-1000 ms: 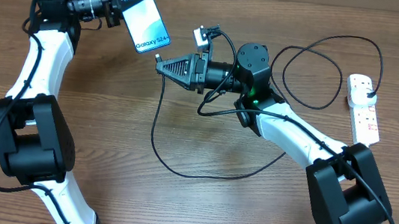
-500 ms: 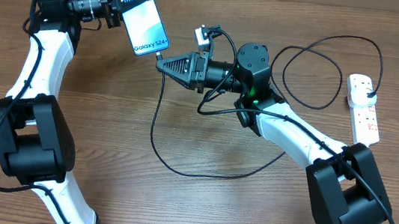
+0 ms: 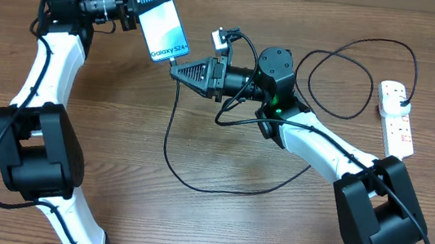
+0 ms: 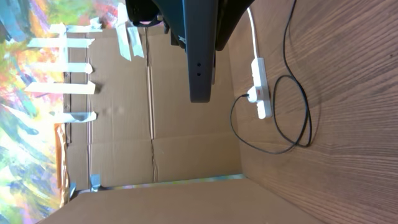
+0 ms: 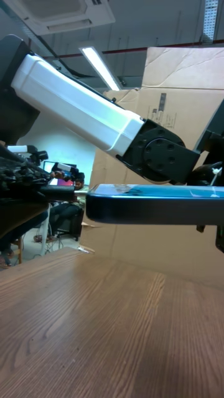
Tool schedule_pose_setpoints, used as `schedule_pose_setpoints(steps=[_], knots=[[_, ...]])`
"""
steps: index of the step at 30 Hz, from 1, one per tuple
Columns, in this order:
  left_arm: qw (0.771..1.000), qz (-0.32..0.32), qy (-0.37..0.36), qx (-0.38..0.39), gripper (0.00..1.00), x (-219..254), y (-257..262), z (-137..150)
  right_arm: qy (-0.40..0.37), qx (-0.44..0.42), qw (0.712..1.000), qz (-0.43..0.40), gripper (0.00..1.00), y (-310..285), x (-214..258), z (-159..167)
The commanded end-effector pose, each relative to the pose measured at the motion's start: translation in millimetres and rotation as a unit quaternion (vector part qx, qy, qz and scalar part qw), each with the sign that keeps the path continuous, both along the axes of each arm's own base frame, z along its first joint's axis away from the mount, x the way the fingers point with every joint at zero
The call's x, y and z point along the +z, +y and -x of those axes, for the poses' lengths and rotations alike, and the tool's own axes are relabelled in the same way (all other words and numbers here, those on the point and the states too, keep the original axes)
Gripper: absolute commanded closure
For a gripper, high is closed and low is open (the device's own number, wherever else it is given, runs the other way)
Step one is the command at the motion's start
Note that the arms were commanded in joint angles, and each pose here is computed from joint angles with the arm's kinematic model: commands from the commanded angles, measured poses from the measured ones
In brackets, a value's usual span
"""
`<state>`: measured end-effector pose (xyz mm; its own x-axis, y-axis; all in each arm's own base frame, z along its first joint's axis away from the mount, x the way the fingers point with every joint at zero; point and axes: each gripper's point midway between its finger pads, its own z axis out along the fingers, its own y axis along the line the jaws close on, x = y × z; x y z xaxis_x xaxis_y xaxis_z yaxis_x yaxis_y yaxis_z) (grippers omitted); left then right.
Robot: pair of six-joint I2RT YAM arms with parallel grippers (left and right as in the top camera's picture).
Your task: Plug charger to phone and switch on socket
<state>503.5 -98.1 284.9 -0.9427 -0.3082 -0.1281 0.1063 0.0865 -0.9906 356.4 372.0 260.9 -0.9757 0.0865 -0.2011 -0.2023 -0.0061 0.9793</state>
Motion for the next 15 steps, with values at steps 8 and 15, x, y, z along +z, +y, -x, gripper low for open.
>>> schedule_pose_setpoints(steps=[8,15], knots=[[0.999,-0.001,-0.034,-0.021,0.96,25.5,-8.6,10.8,-0.01,-0.015,1.0,-0.008,0.96,-0.2,9.6,-8.0],[1.0,0.004,-0.016,-0.021,0.96,25.5,-9.9,11.0,-0.008,-0.021,1.0,-0.009,0.96,-0.5,9.7,-10.0]])
